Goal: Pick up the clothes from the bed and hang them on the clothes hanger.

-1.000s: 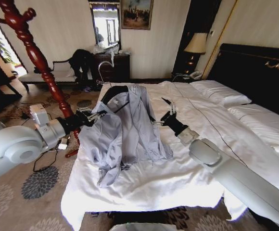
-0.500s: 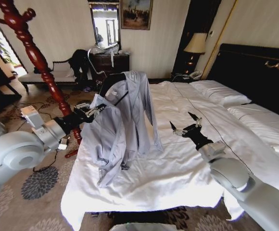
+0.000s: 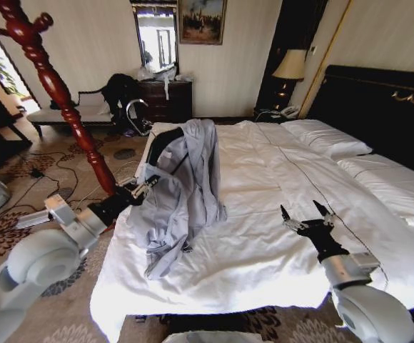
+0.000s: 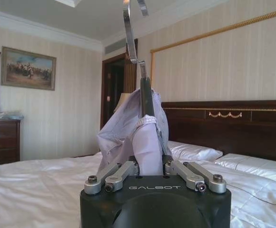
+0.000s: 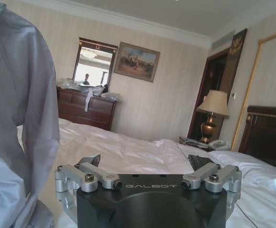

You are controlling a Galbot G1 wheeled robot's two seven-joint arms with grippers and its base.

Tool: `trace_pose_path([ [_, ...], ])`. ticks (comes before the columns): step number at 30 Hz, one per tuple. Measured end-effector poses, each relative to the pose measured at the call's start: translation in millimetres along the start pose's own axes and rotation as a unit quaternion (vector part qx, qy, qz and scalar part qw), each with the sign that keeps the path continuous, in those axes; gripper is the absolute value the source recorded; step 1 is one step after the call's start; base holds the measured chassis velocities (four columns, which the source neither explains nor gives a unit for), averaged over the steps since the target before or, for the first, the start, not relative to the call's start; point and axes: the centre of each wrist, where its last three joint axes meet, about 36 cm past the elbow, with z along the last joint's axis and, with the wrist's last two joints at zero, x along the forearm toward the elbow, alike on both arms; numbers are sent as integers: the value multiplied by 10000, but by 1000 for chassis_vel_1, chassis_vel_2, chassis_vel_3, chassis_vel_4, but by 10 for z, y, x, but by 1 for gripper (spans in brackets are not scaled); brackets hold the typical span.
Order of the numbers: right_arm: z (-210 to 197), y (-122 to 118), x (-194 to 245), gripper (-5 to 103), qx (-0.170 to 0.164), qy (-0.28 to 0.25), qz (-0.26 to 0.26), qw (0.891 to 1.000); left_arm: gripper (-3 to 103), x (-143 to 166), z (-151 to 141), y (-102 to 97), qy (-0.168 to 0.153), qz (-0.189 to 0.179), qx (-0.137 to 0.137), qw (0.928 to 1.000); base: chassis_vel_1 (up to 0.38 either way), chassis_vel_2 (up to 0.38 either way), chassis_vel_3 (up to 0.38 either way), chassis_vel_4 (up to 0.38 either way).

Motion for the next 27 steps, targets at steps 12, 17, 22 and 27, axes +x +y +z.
trace_pose_path([
  [12,196,123,88,100,254,-114,-1,9996,18,89,108,-57,37,-347,96,9993,0,0,0,0],
  [17,194,124,84,100,255,-121,-9,9996,18,113,130,-83,70,-579,128,9982,0,0,0,0],
  [22,194,124,79,100,252,-125,-15,9996,18,123,177,-74,70,-747,105,9971,0,0,0,0],
  [27,193,123,77,100,250,-126,-19,9996,18,109,104,-85,-4,-975,60,9952,0,0,0,0],
])
